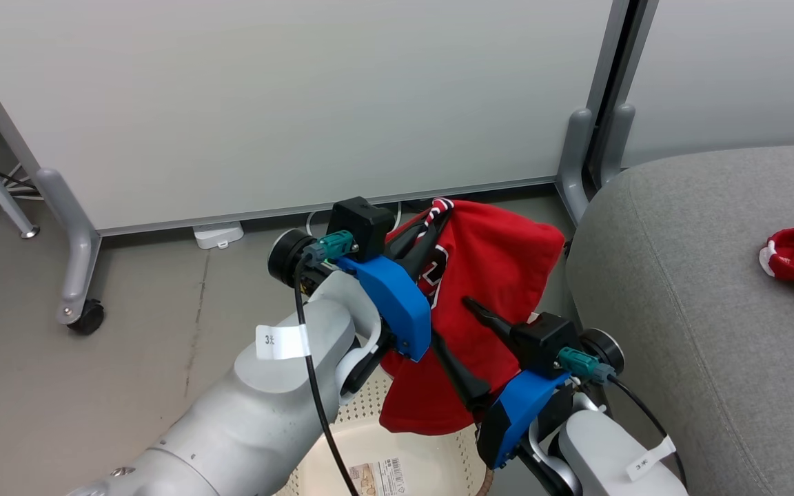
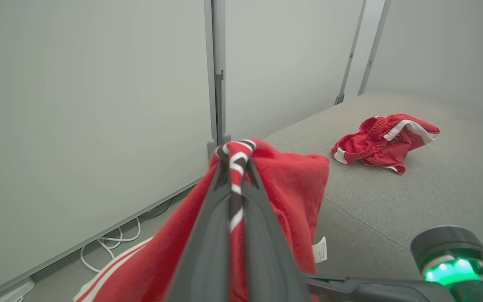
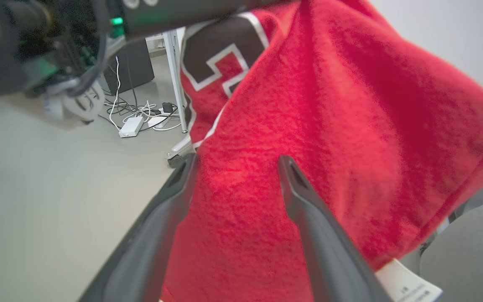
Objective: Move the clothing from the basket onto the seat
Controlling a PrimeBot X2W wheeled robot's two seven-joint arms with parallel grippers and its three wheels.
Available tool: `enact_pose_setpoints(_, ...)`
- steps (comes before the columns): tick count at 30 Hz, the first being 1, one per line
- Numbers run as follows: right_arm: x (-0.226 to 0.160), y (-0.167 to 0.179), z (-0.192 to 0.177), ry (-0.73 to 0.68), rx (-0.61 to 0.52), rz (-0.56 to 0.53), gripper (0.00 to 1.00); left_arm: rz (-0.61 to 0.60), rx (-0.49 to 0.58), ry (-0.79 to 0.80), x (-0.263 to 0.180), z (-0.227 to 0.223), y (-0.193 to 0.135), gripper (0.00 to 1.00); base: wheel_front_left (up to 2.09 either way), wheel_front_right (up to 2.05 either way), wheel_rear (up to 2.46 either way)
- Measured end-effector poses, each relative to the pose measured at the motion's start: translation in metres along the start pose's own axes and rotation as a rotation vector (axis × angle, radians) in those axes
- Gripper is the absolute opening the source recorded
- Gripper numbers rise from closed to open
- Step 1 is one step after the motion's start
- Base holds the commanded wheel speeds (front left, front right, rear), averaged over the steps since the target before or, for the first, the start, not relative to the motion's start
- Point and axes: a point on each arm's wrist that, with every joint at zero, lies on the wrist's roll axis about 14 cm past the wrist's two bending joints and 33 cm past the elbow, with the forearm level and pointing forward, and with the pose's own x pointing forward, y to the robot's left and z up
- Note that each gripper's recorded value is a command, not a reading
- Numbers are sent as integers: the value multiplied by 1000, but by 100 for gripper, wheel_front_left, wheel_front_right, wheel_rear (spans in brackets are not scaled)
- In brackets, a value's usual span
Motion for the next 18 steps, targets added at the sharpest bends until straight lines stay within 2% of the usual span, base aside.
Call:
enact_pose_setpoints(10, 18, 3, 1, -7, 51, 28, 100, 2, -4, 2, -2, -1, 2, 0, 0, 0, 0)
enact_pose_setpoints(18, 27, -20, -5, 24, 14, -17, 100, 1, -5, 6, -1, -2, 3, 0, 0, 0, 0)
